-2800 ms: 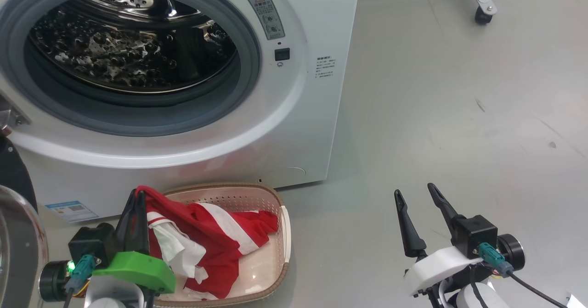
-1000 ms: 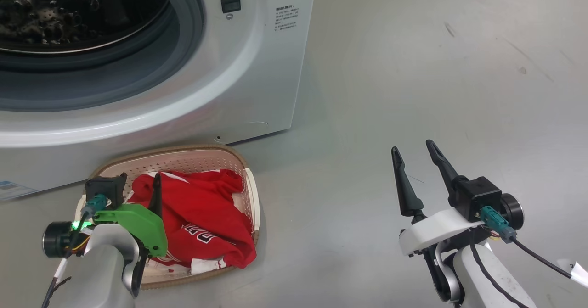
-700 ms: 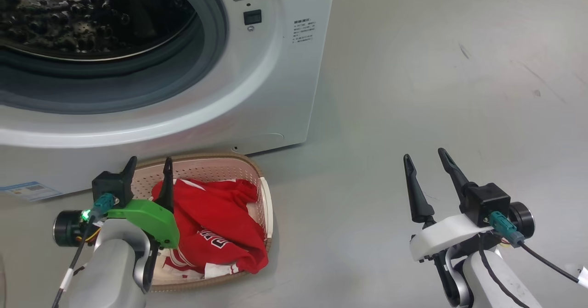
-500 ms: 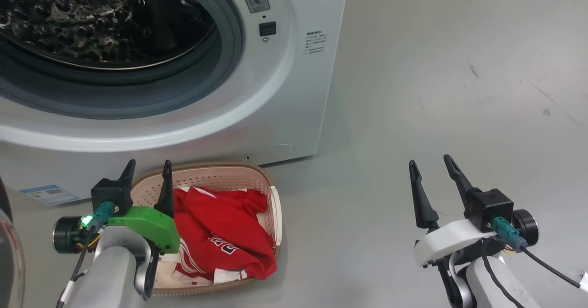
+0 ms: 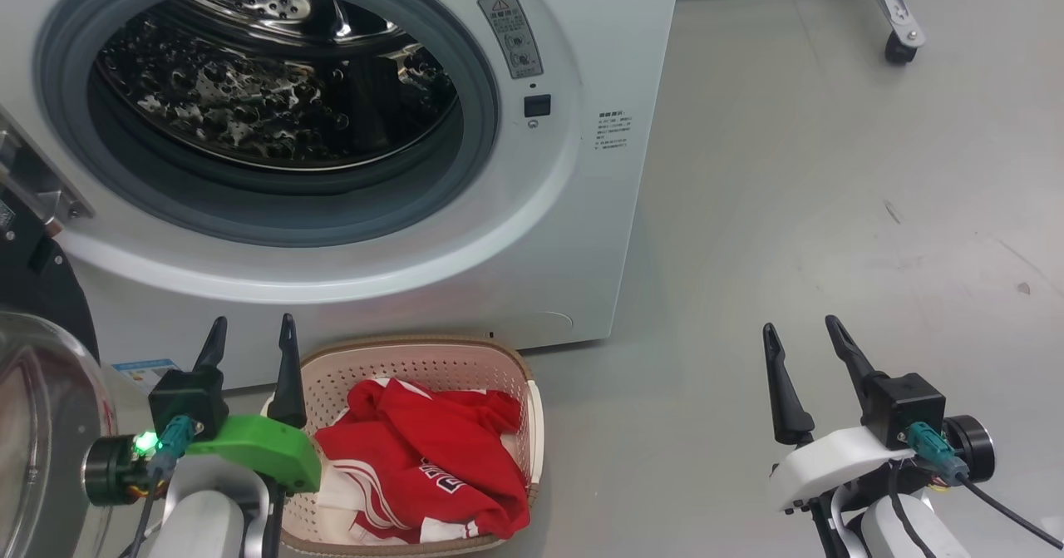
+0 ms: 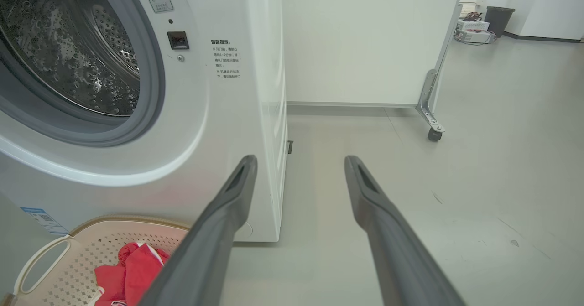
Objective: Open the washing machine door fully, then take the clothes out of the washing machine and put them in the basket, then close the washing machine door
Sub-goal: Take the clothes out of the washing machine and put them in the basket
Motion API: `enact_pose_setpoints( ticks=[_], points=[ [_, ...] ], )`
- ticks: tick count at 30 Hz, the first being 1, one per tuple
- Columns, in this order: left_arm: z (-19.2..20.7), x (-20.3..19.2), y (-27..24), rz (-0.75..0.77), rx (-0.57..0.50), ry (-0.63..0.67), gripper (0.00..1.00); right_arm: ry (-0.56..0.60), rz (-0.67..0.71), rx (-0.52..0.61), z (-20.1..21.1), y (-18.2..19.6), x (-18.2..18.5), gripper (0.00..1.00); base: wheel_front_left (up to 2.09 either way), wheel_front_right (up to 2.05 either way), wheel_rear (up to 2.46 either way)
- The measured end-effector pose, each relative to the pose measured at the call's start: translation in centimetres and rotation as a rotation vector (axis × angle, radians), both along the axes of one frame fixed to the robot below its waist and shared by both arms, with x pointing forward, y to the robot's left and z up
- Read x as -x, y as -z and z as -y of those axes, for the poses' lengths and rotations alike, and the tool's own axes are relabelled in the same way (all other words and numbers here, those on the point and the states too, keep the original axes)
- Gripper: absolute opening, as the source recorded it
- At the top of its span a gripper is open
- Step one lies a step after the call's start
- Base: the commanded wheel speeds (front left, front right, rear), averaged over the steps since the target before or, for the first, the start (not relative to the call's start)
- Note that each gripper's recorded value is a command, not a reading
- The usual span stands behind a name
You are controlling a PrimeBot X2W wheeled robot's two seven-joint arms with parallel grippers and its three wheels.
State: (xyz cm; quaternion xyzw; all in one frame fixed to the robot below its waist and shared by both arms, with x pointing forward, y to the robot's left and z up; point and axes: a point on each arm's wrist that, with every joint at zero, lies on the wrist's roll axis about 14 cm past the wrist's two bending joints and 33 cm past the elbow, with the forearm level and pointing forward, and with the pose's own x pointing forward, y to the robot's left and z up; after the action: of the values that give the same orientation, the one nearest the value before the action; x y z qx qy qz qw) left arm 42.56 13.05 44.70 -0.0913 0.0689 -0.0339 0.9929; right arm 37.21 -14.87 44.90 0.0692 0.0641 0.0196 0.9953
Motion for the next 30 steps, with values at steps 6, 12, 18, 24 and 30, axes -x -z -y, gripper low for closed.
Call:
enact_pose_setpoints(
  ticks=[6, 12, 18, 24, 30],
  points=[
    [-1.5, 2.1, -0.5, 0.014, -0.010, -0.046, 1.00, -0.014, 0.015, -0.002, -0.5, -0.6, 0.7, 1.00, 0.00, 0.00, 0.00],
    [-2.3, 3.6, -0.9, 0.026, -0.017, -0.067, 1.00, -0.029, 0.022, -0.002, -1.0, -1.0, 1.2, 1.00, 0.00, 0.00, 0.00],
    [-2.2, 4.2, -1.3, 0.033, -0.019, -0.060, 1.00, -0.022, 0.022, -0.002, -0.8, -1.0, 1.7, 1.00, 0.00, 0.00, 0.00],
    [-2.3, 4.8, -1.7, 0.037, -0.028, -0.059, 1.00, -0.022, 0.015, 0.000, -0.8, -1.0, 2.1, 1.00, 0.00, 0.00, 0.00],
    [-2.2, 5.4, -1.8, 0.030, -0.027, -0.054, 1.00, -0.021, 0.023, -0.002, -0.8, -1.4, 2.1, 1.00, 0.00, 0.00, 0.00]
  ],
)
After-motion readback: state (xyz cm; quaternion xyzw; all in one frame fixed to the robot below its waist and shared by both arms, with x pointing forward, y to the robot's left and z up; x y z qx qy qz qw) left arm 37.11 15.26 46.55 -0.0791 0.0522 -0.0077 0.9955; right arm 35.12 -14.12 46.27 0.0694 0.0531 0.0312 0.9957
